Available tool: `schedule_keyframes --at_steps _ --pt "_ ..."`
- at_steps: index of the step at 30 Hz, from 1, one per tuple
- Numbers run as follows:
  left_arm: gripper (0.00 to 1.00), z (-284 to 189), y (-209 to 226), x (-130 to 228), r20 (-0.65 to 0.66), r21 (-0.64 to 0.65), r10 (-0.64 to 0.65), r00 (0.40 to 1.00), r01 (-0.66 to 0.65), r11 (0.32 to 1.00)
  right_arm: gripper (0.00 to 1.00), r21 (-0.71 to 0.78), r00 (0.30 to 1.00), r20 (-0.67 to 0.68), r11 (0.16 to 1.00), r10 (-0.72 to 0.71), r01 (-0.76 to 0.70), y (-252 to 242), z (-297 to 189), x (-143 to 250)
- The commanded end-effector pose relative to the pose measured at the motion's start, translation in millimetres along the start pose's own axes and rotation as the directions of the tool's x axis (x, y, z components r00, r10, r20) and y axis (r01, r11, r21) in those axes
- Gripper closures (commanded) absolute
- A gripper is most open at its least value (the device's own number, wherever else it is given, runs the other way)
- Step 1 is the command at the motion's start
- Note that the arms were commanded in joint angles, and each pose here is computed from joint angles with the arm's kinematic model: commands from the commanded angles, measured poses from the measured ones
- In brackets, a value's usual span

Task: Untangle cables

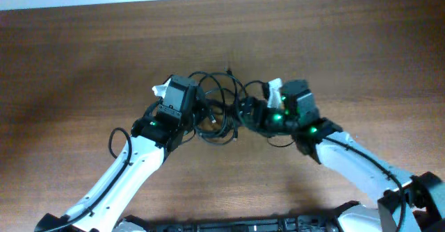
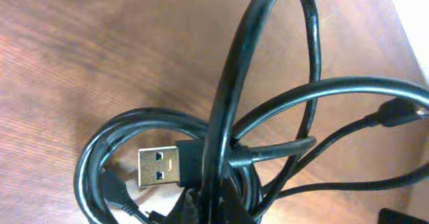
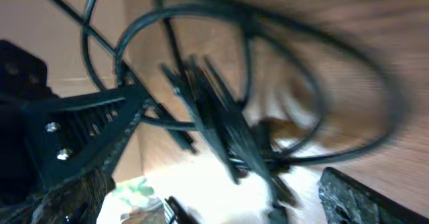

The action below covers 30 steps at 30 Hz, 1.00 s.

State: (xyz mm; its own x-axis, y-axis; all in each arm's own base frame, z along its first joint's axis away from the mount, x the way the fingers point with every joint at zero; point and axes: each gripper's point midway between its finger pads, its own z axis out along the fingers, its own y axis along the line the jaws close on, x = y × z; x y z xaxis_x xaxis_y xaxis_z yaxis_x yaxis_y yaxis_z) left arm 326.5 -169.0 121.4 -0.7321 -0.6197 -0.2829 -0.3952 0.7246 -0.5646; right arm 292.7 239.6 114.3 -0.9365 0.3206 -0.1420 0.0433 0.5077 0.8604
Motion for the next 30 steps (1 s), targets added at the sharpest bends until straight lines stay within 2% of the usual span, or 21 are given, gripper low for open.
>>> schedule_keyframes --at_steps 1,2,5,6,7,8,9,11,12,13,15,16,17,18,19,22,25,27,28,29,30 --pt "1.0 -14 -42 0 -0.048 0.173 -0.013 0.999 0.021 0.985 0.01 0.156 0.975 0.217 0.988 -0.054 0.02 -9 8 -21" --pt "1.0 -20 -51 2 -0.065 0.216 -0.002 0.998 0.016 0.976 0.0 0.22 0.956 0.282 0.975 -0.075 0.011 -18 6 -28" --pt "1.0 -51 -56 -11 -0.004 0.275 0.052 0.999 -0.049 0.96 0.27 0.355 0.926 0.366 0.933 -0.089 -0.051 -48 -8 -40" --pt "1.0 -65 -51 -21 0.036 0.274 0.071 0.997 -0.078 0.958 0.42 0.383 0.924 0.374 0.921 -0.081 -0.074 -59 -15 -45" --pt "1.0 -78 -39 -31 0.067 0.253 0.062 0.996 -0.077 0.964 0.5 0.404 0.922 0.382 0.909 -0.064 -0.104 -69 -21 -48" --pt "1.0 -92 -19 -44 0.094 0.216 0.012 0.995 -0.032 0.976 0.75 0.44 0.92 0.39 0.886 -0.042 -0.146 -84 -31 -51" --pt "1.0 -106 -5 -58 0.135 0.202 -0.023 0.991 -0.005 0.979 0.83 0.466 0.927 0.369 0.876 -0.065 -0.124 -92 -37 -54" --pt "1.0 -120 0 -70 0.185 0.216 -0.051 0.981 0.01 0.976 0.83 0.471 0.945 0.303 0.882 -0.123 -0.036 -94 -41 -58" --pt "1.0 -118 0 -70 0.182 0.211 -0.051 0.982 0.011 0.977 0.73 0.377 0.967 0.175 0.92 -0.186 0.109 -77 -32 -48" --pt "0.97 -113 3 -69 0.17 0.195 -0.052 0.984 0.018 0.981 0.59 0.329 0.969 0.122 0.93 -0.214 0.164 -70 -29 -40" --pt "0.93 -93 13 -63 0.114 0.138 -0.058 0.992 0.042 0.989 0.52 0.307 0.975 0.074 0.935 -0.21 0.178 -69 -27 -30" --pt "0.67 -75 20 -58 0.066 0.096 -0.062 0.996 0.055 0.994 0.46 0.306 0.975 0.074 0.935 -0.211 0.179 -69 -27 -31" --pt "0.14 -52 32 -54 0.019 0.031 -0.074 0.997 0.073 0.997 0.43 0.307 0.975 0.074 0.935 -0.21 0.178 -69 -27 -30" --pt "0.04 -40 40 -52 0.0 -0.01 -0.058 0.998 0.058 0.998 0.42 0.307 0.975 0.074 0.935 -0.21 0.178 -69 -27 -30" --pt "0.01 -23 53 -48 -0.038 -0.068 0.003 0.999 -0.005 0.998 0.41 0.308 0.975 0.073 0.935 -0.209 0.177 -69 -27 -30" --pt "0.01 -9 80 -28 -0.134 -0.179 -0.023 0.991 -0.001 0.984 0.36 0.316 0.978 0.064 0.933 -0.2 0.17 -72 -27 -28" --pt "0.02 -9 87 -41 -0.066 -0.222 -0.007 0.998 -0.008 0.975 0.35 0.324 0.978 0.065 0.931 -0.198 0.167 -73 -28 -28" --pt "0.61 -11 103 -49 -0.018 -0.304 0.004 1.0 -0.009 0.953 0.35 0.327 0.979 0.061 0.931 -0.194 0.164 -74 -28 -27" --pt "0.61 -8 102 -44 -0.042 -0.294 -0.014 0.999 0.002 0.956 0.35 0.328 0.979 0.06 0.931 -0.193 0.163 -75 -28 -26" --pt "0.43 -4 99 -37 -0.064 -0.284 -0.066 0.996 0.045 0.958 0.35 0.329 0.979 0.061 0.93 -0.194 0.164 -75 -28 -27" --pt "0.57 0 99 -30 -0.076 -0.286 -0.146 0.986 0.119 0.951 0.35 0.329 0.979 0.062 0.93 -0.194 0.164 -75 -28 -27"
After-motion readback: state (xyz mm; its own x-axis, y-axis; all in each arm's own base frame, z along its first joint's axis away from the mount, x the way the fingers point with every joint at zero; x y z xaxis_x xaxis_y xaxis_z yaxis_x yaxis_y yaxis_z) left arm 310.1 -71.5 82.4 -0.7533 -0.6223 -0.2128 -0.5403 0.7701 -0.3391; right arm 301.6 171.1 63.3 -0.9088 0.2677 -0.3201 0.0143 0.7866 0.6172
